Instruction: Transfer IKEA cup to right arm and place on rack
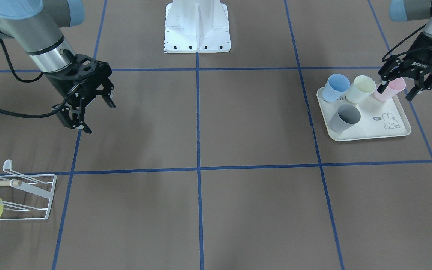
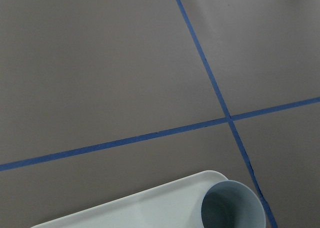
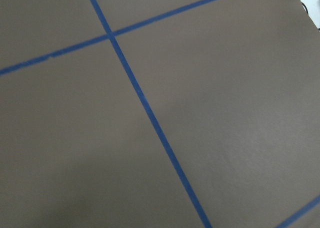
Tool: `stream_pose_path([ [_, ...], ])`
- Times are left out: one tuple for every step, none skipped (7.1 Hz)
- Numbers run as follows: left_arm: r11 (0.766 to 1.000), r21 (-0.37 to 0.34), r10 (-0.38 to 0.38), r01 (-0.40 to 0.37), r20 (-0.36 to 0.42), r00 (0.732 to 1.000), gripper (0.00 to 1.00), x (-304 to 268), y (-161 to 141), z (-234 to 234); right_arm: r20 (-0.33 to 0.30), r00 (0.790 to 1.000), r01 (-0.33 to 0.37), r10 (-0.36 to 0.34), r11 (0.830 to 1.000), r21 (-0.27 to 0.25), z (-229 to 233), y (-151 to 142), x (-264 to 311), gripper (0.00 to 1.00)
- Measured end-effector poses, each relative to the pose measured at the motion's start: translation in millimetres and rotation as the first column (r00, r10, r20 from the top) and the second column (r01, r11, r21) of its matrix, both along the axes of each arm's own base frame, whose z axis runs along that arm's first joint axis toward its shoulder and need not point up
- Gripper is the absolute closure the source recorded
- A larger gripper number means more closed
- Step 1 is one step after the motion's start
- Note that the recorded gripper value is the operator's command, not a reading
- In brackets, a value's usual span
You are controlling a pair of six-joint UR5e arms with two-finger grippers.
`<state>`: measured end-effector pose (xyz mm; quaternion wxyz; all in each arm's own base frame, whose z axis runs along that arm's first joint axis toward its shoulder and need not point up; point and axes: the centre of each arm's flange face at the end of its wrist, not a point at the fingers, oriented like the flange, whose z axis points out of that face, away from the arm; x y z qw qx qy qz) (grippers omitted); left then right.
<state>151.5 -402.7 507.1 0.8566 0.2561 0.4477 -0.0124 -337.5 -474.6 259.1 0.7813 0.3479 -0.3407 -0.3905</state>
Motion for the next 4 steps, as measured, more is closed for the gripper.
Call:
stream_pose_path([
  [0.999,-0.025,-0.022,0.022,-0.002,1.000,0.02,26,-7,5,0.029,1.000,-0.011,0.012,0.999,-0.032,-13,9,-15,0.01],
  [0.998,-0.050,-0.045,0.044,-0.008,0.999,0.10,51,-10,8,0.043,0.999,-0.022,0.024,0.999,-0.047,-21,16,-27,0.01],
  [0.995,-0.072,-0.065,0.064,-0.009,0.998,0.22,70,-9,13,0.045,0.999,-0.029,0.031,0.998,-0.049,-23,20,-34,0.01],
  [0.993,-0.089,-0.084,0.083,-0.014,0.996,0.54,84,-7,20,0.044,0.998,-0.033,0.035,0.998,-0.050,-24,22,-37,0.01],
])
